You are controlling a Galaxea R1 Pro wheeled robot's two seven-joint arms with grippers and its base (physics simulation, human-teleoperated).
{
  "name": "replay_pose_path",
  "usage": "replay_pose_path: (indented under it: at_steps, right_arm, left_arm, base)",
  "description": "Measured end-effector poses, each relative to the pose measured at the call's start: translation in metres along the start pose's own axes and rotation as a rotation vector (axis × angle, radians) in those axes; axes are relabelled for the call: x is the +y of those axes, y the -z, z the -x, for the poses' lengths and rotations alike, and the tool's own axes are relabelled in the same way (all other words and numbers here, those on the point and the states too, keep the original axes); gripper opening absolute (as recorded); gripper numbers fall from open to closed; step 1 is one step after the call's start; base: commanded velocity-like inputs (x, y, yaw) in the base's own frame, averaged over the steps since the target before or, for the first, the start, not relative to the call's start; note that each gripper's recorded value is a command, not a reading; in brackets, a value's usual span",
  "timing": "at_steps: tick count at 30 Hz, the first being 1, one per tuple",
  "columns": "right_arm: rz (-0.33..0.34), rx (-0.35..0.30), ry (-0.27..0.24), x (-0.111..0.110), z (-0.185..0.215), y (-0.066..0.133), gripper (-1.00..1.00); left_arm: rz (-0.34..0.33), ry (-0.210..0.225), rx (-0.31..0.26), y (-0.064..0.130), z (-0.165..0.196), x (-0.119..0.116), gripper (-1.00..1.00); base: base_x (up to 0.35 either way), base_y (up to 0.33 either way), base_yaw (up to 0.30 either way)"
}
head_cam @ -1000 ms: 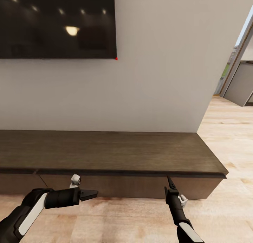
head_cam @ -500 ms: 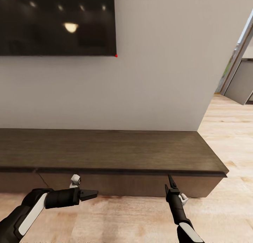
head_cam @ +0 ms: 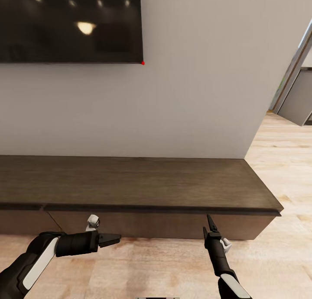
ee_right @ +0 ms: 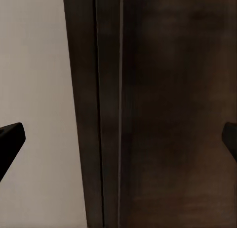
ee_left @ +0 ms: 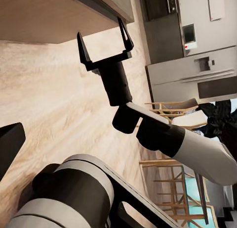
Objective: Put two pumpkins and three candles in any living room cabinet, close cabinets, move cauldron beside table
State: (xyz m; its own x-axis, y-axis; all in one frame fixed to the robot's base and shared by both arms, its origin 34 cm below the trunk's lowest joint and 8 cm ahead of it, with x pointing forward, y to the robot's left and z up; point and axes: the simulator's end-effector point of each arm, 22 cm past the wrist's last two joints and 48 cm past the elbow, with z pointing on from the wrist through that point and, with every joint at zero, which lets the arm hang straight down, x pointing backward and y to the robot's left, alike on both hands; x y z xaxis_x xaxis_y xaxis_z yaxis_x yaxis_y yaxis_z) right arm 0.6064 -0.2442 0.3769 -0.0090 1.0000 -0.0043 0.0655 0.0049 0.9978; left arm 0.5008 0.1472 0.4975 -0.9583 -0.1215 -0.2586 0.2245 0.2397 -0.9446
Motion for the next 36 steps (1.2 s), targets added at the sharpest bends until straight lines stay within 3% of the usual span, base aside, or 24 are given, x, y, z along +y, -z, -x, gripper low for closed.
replay_pose_path:
  at_steps: [5, 13, 36]
  right_arm:
    - [-0.002, 0.001, 0.000, -0.001, 0.000, 0.000, 1.00]
    - [-0.061, 0.003, 0.000, -0.023, -0.001, 0.014, 1.00]
    - [-0.056, 0.003, 0.000, -0.020, -0.001, 0.013, 1.00]
  left_arm:
    - [0.000, 0.000, -0.001, 0.000, 0.000, 0.000, 1.00]
    - [0.001, 0.000, -0.001, 0.001, 0.000, 0.000, 1.00]
    - [-0.001, -0.005, -0.006, 0.002, 0.002, -0.003, 1.00]
  base:
    - [0.023, 0.000, 0.000]
    - [0.107, 0.000, 0.000]
    - [0.041, 0.011, 0.000]
